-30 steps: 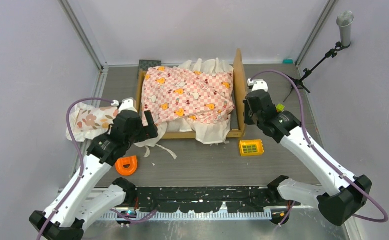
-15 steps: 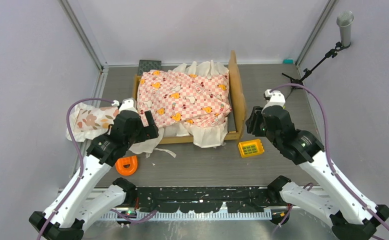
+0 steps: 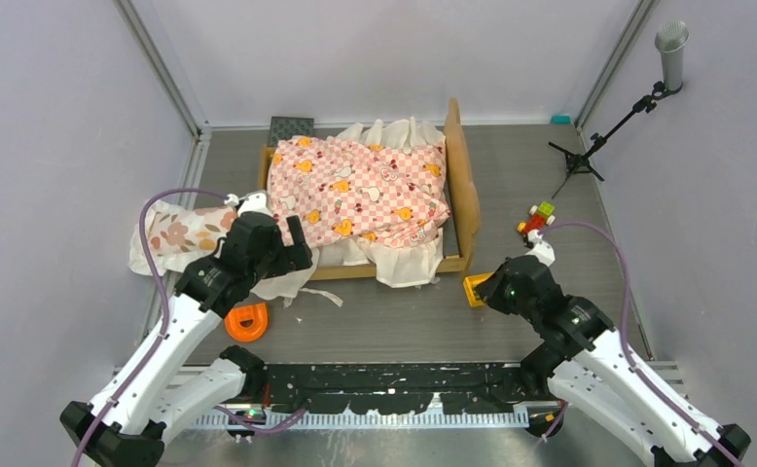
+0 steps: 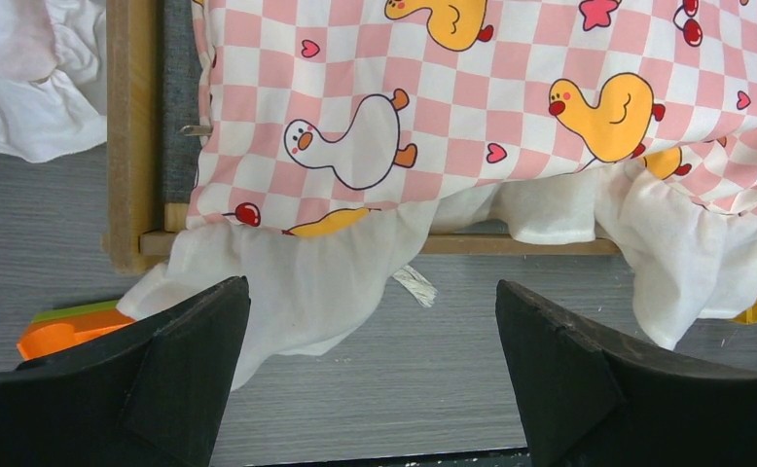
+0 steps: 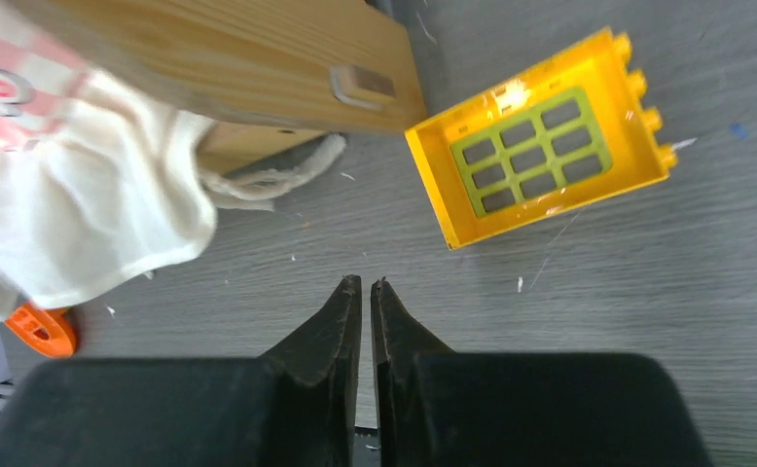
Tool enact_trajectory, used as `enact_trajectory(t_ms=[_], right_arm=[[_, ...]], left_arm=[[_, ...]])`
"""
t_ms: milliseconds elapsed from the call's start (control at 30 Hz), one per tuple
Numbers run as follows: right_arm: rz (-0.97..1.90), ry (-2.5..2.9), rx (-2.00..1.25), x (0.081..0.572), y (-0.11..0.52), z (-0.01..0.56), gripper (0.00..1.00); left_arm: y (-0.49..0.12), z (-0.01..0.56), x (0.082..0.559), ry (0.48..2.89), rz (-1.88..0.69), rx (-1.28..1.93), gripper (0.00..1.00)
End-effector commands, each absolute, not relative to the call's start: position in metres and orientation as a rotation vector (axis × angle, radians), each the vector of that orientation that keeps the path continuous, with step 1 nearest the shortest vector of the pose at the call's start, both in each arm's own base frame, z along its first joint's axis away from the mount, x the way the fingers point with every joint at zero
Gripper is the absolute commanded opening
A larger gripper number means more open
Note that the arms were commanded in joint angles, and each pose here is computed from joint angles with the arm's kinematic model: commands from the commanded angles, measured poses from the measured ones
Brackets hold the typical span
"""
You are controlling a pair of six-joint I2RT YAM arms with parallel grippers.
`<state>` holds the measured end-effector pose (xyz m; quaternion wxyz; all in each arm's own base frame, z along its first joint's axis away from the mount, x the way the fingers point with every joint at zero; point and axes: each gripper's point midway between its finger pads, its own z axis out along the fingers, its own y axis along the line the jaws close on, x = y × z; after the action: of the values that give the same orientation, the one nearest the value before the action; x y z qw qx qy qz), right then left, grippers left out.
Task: Set up the pet bed
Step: Move the distractor to the center of the board.
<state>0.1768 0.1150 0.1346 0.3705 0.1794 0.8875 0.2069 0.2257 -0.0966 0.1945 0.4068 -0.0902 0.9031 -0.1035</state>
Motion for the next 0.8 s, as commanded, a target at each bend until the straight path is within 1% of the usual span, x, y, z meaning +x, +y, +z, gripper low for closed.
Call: enact_trajectory(t_ms=[0, 333, 433, 500, 567, 633, 700, 767], right_arm=[[0.692, 2.235, 0.589, 0.193, 0.142, 0.130, 0.12], [0.676, 2.273, 0.641, 0.206, 0.153, 0.081, 0.09], [0.591, 2.264, 0.659, 0.211, 0.143, 0.071, 0.08], [0.478, 2.239, 0.701, 0.215, 0.126, 0.065, 0.08], [0.339, 2.215, 0.761, 0.216, 0.105, 0.058, 0.11], [0.212, 2.180, 0.828, 0.217, 0.083, 0.053, 0.16], [0.133, 2.147, 0.892, 0.220, 0.064, 0.048, 0.20], [0.088, 2.123, 0.955, 0.222, 0.049, 0.046, 0.23]], left_arm=[[-0.102, 0.197, 0.228, 2.268, -0.296, -0.233, 1.00], [-0.103, 0.189, 0.225, 2.280, -0.309, -0.247, 1.00], [-0.102, 0.189, 0.224, 2.283, -0.306, -0.247, 1.00], [-0.102, 0.189, 0.224, 2.282, -0.307, -0.247, 1.00], [-0.102, 0.190, 0.225, 2.281, -0.307, -0.242, 1.00], [-0.102, 0.191, 0.225, 2.277, -0.303, -0.242, 1.00], [-0.101, 0.192, 0.224, 2.272, -0.304, -0.243, 1.00], [-0.101, 0.192, 0.224, 2.270, -0.306, -0.243, 1.00]])
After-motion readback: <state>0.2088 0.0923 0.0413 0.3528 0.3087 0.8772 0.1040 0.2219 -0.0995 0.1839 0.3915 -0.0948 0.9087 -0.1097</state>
